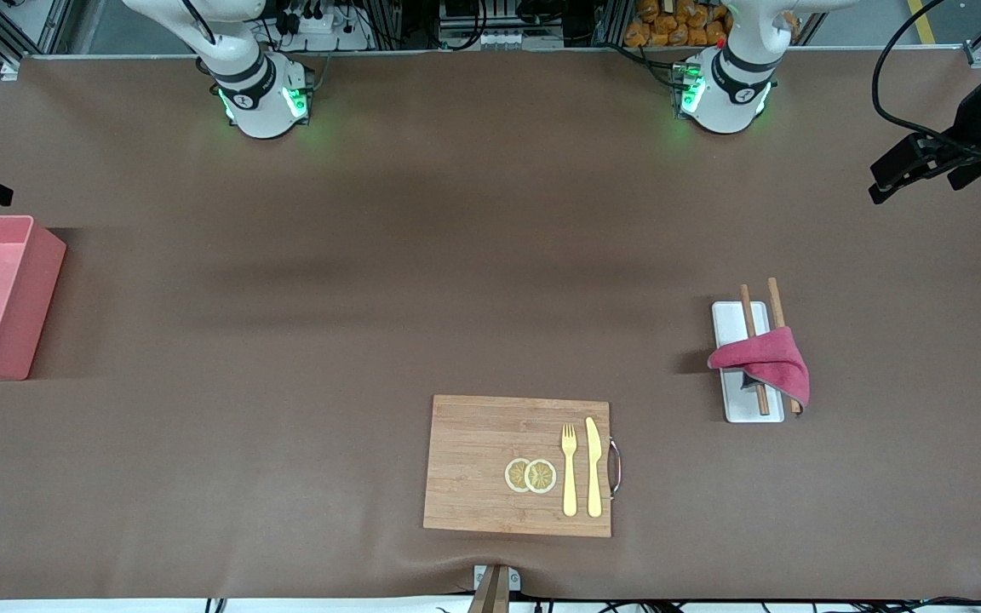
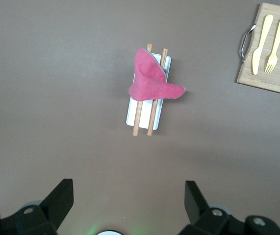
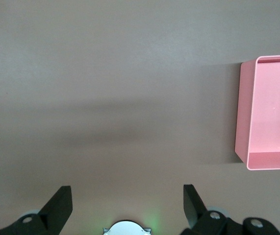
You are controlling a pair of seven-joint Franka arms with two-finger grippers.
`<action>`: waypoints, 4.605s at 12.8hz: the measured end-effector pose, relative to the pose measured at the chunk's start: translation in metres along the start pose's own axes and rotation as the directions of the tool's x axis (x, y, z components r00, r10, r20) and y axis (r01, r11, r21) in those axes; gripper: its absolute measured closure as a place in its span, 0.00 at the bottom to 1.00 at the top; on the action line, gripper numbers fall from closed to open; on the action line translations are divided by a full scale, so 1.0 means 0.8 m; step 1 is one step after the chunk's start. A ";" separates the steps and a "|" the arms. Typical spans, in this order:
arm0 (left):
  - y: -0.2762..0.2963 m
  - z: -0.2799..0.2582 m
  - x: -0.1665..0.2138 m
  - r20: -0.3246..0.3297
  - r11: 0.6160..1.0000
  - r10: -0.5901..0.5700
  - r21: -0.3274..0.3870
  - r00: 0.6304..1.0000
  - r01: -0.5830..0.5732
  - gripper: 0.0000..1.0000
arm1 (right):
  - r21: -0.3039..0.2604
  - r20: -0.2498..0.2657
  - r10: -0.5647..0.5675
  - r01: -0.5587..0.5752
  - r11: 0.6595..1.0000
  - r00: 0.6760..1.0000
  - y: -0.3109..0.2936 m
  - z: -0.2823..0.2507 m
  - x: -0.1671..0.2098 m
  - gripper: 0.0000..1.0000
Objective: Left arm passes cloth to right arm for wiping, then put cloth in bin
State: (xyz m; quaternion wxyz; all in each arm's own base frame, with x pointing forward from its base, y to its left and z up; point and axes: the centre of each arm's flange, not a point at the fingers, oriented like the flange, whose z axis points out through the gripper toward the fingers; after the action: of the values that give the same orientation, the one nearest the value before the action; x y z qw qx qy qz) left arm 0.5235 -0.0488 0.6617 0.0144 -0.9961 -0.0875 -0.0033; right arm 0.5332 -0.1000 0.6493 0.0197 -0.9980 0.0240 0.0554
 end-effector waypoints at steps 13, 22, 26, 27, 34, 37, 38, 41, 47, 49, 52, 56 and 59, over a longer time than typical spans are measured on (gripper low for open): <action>-0.018 0.267 0.099 -0.026 0.999 -0.043 -0.017 0.999 0.042 0.00 | -0.033 0.163 0.113 -0.110 0.993 0.980 0.090 0.121 0.063 0.00; 0.001 0.422 0.139 0.054 0.999 -0.030 -0.014 0.998 0.031 0.15 | 0.062 0.187 0.189 -0.203 0.977 0.964 0.223 0.123 0.010 0.00; 0.001 0.437 0.140 0.071 0.999 -0.030 -0.012 0.997 0.031 0.28 | 0.062 0.204 0.193 -0.210 0.976 0.960 0.236 0.153 0.025 0.00; 0.002 0.438 0.140 0.071 0.999 -0.030 -0.012 0.997 0.031 0.32 | 0.062 0.208 0.193 -0.210 0.976 0.959 0.236 0.157 0.027 0.00; 0.019 0.435 0.141 0.064 1.000 -0.008 -0.015 0.998 0.009 0.96 | 0.064 0.207 0.208 -0.225 0.972 0.956 0.248 0.158 0.022 0.00; 0.020 0.433 0.142 0.062 1.000 -0.007 -0.015 0.998 0.008 0.96 | 0.066 0.207 0.213 -0.231 0.971 0.955 0.253 0.158 0.019 0.00; 0.022 0.431 0.143 0.057 1.000 -0.005 -0.017 0.998 0.006 0.96 | 0.069 0.206 0.209 -0.227 0.971 0.956 0.251 0.158 0.020 0.00; 0.054 0.403 0.148 0.015 1.000 0.010 -0.029 1.000 -0.010 0.96 | 0.074 0.204 0.165 -0.184 0.980 0.965 0.224 0.157 0.033 0.00; 0.226 0.330 0.099 -0.031 0.991 -0.103 -0.092 0.994 0.100 0.96 | 0.083 0.267 -0.042 0.020 0.996 0.963 0.071 0.204 0.099 0.00; 0.281 0.314 0.080 -0.041 0.982 -0.156 -0.118 0.987 0.150 0.96 | 0.120 0.290 -0.120 0.089 0.989 0.950 -0.018 0.231 0.122 0.00; 0.352 0.276 0.070 -0.020 0.943 -0.253 -0.226 0.967 0.242 0.96 | 0.254 0.319 -0.057 -0.028 0.967 0.946 -0.115 0.269 0.144 0.00; 0.441 0.251 0.041 0.100 0.845 -0.376 -0.371 0.921 0.386 0.96 | 0.246 0.317 0.077 -0.160 0.956 0.945 -0.167 0.305 0.168 0.00; 0.495 0.240 0.002 0.185 0.756 -0.474 -0.414 0.861 0.506 0.96 | 0.229 0.317 0.195 -0.274 0.934 0.928 -0.244 0.313 0.172 0.00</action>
State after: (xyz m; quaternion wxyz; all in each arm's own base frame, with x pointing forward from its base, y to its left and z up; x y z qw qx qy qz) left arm 0.5950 -0.4329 0.4589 -0.2204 -0.9133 -0.3424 0.0073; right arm 0.6518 0.0988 0.3925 0.1518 -0.9568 0.1483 0.1990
